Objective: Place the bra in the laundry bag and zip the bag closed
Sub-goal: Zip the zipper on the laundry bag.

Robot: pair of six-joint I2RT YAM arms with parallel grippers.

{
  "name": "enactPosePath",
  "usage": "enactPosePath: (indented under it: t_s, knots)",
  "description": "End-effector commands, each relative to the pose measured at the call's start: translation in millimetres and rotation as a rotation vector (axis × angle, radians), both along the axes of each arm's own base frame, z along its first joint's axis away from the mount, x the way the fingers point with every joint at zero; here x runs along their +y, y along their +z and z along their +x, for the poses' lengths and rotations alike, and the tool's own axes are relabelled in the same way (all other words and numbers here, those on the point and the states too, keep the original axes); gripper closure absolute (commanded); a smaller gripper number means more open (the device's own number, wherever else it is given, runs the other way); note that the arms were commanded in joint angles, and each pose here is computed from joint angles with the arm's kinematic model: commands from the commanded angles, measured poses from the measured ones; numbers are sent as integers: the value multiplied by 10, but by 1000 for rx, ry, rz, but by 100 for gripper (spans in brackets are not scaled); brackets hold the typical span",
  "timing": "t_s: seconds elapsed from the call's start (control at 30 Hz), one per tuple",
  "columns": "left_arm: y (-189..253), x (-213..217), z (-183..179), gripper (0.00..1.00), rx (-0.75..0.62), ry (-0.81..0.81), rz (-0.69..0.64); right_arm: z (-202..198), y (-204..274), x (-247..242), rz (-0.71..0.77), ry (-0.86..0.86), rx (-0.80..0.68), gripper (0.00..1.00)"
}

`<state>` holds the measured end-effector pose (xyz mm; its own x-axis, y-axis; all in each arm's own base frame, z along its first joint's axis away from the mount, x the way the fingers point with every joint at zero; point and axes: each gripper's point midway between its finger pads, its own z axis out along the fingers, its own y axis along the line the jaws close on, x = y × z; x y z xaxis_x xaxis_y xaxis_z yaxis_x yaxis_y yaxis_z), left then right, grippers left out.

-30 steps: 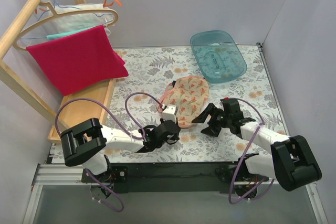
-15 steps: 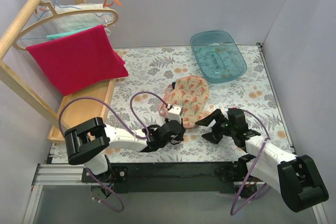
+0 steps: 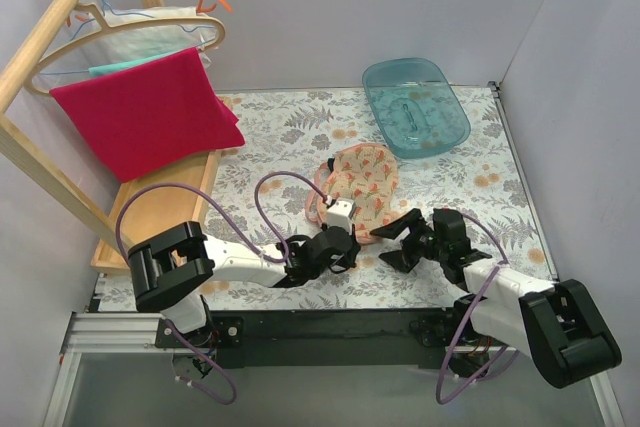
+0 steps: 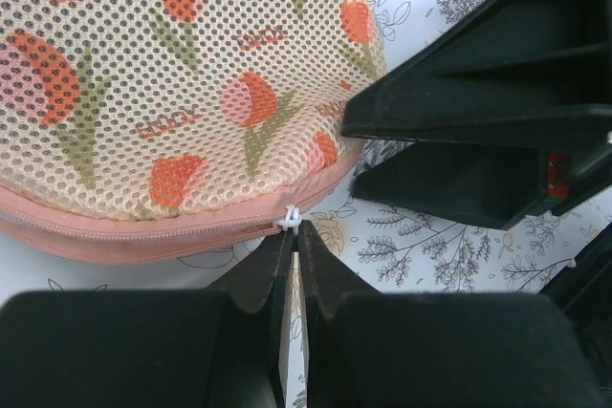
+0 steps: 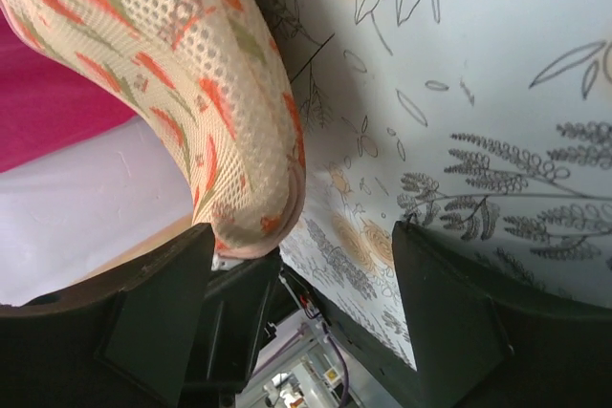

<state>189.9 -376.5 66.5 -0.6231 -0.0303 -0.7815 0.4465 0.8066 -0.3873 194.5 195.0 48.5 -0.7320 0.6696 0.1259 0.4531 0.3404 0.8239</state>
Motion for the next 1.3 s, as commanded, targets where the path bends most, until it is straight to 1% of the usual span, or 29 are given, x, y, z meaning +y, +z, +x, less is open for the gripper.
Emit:
enactPosePath:
  t_s: [0.0, 0.03, 0.07, 0.13, 0.17, 0.23, 0.27, 0.3, 0.33, 0.37, 0.4, 0.43, 0.47, 0.53, 0.7, 0.77, 0.8, 0.83, 0.9, 0.93, 1.0, 1.13, 1.2, 1.23, 1.27]
  knots:
    - [156, -148, -39, 100, -10, -41, -28, 214, 153, 80, 39, -11, -60, 20]
    - [156, -168, -54, 100, -5, -53, -29, 250, 187, 110, 45, -4, -64, 23]
    - [158, -183, -71, 100, -4, -60, -29, 251, 158, 128, 47, 6, -50, 31]
    - [131, -203, -87, 100, 3, -70, -24, 291, 181, 146, 55, 6, -60, 41]
    - [127, -212, -101, 100, 5, -74, -21, 295, 159, 143, 50, 4, -56, 50]
    - [116, -209, -107, 100, 7, -74, -18, 307, 138, 122, 37, -4, -62, 60]
    - [105, -182, -111, 100, 7, -71, -13, 302, 106, 90, 24, -16, -66, 71]
    - [95, -156, -107, 100, 8, -63, -8, 292, 88, 75, 20, -22, -64, 76]
    - [102, -127, -99, 100, 5, -52, -8, 303, 68, 35, 13, -33, -66, 78]
    - [107, -46, -93, 100, -4, -34, -7, 279, 46, 8, 10, -32, -66, 87]
    - [112, 7, -86, 100, -11, -21, -7, 271, 26, -19, 0, -26, -75, 90]
    - [112, 55, -72, 100, -16, -7, -4, 293, 2, -81, -6, -43, -73, 96]
    - [86, 126, -70, 100, -17, 6, 12, 272, -10, -104, -4, -38, -71, 99]
    - [77, 296, -63, 100, -29, 46, 25, 284, -48, -193, -23, -37, -85, 99]
    - [-46, 689, -109, 100, -22, 107, 73, 341, -60, -235, -96, 52, -122, 99]
    - [-93, 788, -127, 100, -15, 126, 92, 333, -115, -223, -123, 99, -92, 99]
    - [-95, 849, -117, 100, -22, 139, 99, 443, -32, -207, -137, 119, -125, 99]
    - [-129, 900, -127, 100, -20, 144, 121, 462, -82, -213, -171, 158, -130, 99]
    - [-136, 970, -108, 100, -30, 165, 138, 469, -141, -243, -220, 193, -106, 99]
    - [-141, 1002, -109, 100, -32, 170, 147, 554, -108, -229, -230, 208, -116, 99]
    - [-144, 1013, -110, 100, -32, 172, 147, 579, -128, -229, -251, 244, -122, 99]
    - [-108, 927, -113, 100, -18, 162, 122, 621, -12, -140, -202, 283, -153, 98]
    - [-75, 856, -98, 100, -20, 156, 110, 616, 47, -126, -189, 280, -166, 96]
    - [-18, 785, -79, 100, -29, 150, 83, 601, 49, -129, -188, 279, -167, 94]
    - [-18, 722, -79, 97, -30, 131, 79, 570, 35, -136, -188, 276, -161, 94]
